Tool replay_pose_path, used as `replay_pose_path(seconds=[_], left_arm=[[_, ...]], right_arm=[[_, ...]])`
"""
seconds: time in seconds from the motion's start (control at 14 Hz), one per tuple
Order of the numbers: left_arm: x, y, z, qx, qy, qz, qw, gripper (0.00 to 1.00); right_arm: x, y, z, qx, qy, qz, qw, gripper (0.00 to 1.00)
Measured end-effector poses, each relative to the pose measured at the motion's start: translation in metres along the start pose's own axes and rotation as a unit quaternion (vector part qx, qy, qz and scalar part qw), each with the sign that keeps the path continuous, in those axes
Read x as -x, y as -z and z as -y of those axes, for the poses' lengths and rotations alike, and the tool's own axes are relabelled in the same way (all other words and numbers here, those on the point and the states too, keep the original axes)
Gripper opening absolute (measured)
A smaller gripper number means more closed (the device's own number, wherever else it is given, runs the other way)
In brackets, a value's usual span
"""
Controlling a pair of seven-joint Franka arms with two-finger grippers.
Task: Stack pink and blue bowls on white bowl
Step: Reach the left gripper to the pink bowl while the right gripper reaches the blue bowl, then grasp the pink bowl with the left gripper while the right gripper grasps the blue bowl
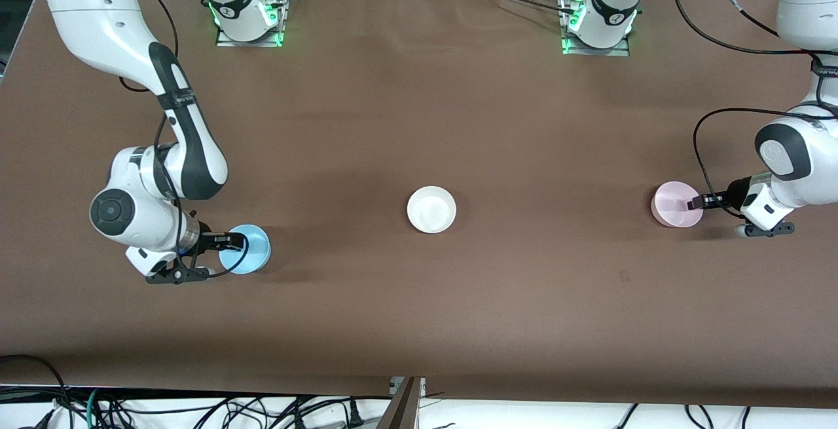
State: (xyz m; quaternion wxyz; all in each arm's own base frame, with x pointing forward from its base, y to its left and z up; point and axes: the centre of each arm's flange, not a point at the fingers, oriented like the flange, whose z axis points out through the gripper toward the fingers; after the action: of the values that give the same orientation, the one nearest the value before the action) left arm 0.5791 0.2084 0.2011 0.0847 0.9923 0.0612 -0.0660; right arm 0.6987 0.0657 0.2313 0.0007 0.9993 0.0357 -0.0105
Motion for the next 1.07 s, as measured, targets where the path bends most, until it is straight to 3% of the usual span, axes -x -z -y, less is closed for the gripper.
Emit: replay_pose_path(seconds=[0.21, 0.29, 0.43, 0.5, 0.57, 0.64, 0.71, 0.93, 1.07], left_arm=[[0.001, 0.001, 0.001, 0.001, 0.0, 0.002, 1.0, 0.02], [0.001, 0.002, 0.001, 0.001, 0.0, 0.002, 1.0, 0.03], [0.0, 0.006, -0.001, 0.003, -0.001, 0.002, 1.0, 0.03], [-0.004, 0.015, -0.009, 0.012, -0.004, 0.003, 1.0, 0.03], [-0.014, 0.03, -0.027, 0.029, -0.012, 0.006, 0.999, 0.03], [-0.026, 0.05, -0.055, 0.045, -0.023, 0.006, 0.999, 0.03], [-0.037, 0.069, -0.092, 0.055, -0.029, 0.004, 0.998, 0.03], [-0.05, 0.079, -0.226, 0.076, -0.018, 0.006, 0.997, 0.03], [-0.047, 0.061, -0.305, 0.084, 0.001, -0.005, 0.996, 0.03]], right_arm=[[-0.001, -0.011, 0.0, 0.0, 0.0, -0.002, 1.0, 0.86], [-0.001, -0.014, 0.0, 0.0, 0.0, -0.002, 1.0, 0.8], [-0.001, -0.019, 0.0, 0.0, 0.0, -0.001, 1.0, 0.56], [-0.001, -0.022, 0.0, 0.0, 0.0, -0.001, 1.0, 0.56], [-0.001, -0.025, 0.0, 0.0, 0.0, -0.002, 1.0, 0.5], [-0.001, -0.028, 0.0, 0.0, 0.0, -0.003, 1.0, 0.49], [-0.001, -0.03, 0.0, 0.0, 0.0, -0.003, 1.0, 0.43], [-0.004, -0.026, 0.0, -0.001, 0.0, -0.009, 1.0, 0.08], [-0.008, -0.013, 0.003, -0.003, 0.001, -0.016, 1.0, 0.03]])
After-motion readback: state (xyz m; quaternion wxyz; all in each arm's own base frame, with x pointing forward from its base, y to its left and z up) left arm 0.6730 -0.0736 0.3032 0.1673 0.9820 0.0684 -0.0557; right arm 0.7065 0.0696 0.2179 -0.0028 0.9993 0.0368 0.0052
